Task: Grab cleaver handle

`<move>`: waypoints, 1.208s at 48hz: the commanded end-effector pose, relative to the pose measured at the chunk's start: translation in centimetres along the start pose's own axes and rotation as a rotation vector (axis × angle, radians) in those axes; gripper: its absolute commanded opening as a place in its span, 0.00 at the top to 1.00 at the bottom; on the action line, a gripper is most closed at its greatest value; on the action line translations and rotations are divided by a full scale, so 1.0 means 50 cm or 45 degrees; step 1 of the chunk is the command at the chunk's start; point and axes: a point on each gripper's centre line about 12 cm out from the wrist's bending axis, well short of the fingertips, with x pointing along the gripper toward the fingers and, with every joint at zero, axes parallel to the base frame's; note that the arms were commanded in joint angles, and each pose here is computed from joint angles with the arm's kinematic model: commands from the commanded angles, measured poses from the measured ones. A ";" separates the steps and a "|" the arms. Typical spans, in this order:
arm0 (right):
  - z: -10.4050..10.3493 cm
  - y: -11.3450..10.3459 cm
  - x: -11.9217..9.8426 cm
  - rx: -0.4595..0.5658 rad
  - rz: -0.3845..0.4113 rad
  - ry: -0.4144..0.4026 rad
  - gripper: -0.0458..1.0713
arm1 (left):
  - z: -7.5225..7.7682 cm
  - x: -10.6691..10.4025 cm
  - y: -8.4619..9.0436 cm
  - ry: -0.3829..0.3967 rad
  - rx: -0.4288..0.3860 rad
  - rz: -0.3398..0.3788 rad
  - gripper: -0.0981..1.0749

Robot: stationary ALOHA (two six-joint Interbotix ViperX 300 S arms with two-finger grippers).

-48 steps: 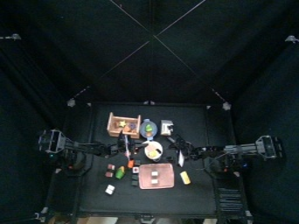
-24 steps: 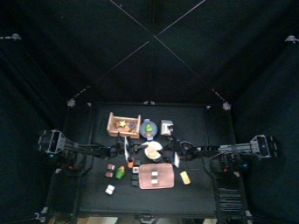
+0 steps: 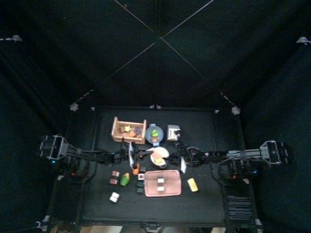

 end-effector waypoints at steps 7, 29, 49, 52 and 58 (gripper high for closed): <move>0.013 -0.001 -0.011 0.026 0.006 -0.034 0.59 | 0.013 0.005 0.003 -0.036 -0.013 0.023 0.18; 0.017 -0.015 -0.032 0.401 -0.056 -0.041 0.59 | 0.018 -0.020 0.027 -0.026 0.020 0.059 0.08; 0.117 -0.035 -0.128 0.794 -0.457 0.024 0.59 | 0.062 -0.119 0.092 -0.058 0.055 0.168 0.08; 0.134 -0.026 -0.138 0.852 -0.452 0.035 0.59 | 0.065 -0.131 0.094 -0.056 0.057 0.170 0.08; 0.166 -0.010 -0.162 0.936 -0.452 0.093 0.59 | 0.069 -0.146 0.100 -0.054 0.056 0.182 0.08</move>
